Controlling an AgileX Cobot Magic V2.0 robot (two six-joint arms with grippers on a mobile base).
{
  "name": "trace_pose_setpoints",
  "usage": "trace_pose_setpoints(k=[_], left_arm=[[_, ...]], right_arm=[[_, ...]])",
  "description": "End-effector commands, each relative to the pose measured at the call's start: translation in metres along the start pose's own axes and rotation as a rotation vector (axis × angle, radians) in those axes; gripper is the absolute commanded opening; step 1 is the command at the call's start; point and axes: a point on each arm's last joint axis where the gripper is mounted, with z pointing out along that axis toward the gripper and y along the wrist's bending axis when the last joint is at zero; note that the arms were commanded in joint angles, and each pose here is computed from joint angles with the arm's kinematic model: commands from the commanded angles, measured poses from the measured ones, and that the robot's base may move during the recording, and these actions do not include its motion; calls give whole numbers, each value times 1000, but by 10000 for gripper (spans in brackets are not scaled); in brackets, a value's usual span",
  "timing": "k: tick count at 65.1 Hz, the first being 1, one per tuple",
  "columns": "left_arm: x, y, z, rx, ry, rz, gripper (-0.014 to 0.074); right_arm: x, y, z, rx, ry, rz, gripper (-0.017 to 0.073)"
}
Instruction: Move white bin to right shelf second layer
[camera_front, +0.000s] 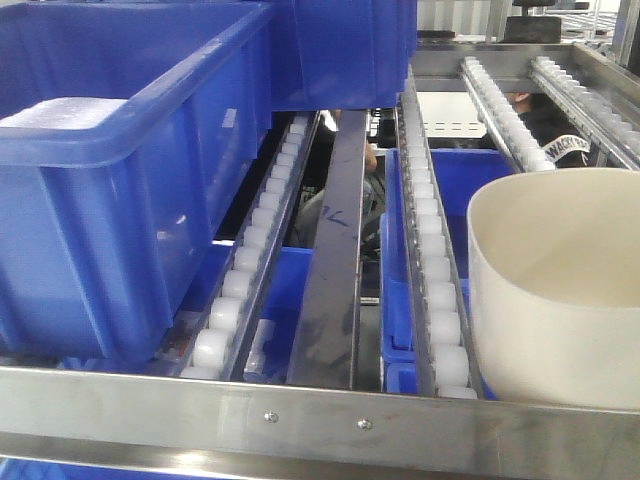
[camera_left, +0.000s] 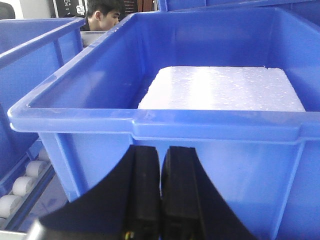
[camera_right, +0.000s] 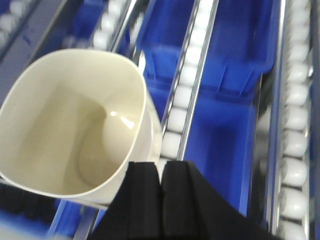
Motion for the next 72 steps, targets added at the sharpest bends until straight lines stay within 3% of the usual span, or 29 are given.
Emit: trace_pose_setpoints(k=[1, 12, 55, 72], left_arm=[[4, 1, 0, -10, -63, -9, 85], [4, 1, 0, -10, -63, -9, 85], [4, 1, 0, -10, -63, -9, 85], [4, 1, 0, -10, -63, -9, 85]], right_arm=[[-11, -1, -12, 20, -213, 15, 56], [-7, -1, -23, 26, -335, 17, 56], [-4, -3, -20, 36, -375, 19, 56], [25, -8, -9, 86, -513, -13, 56]])
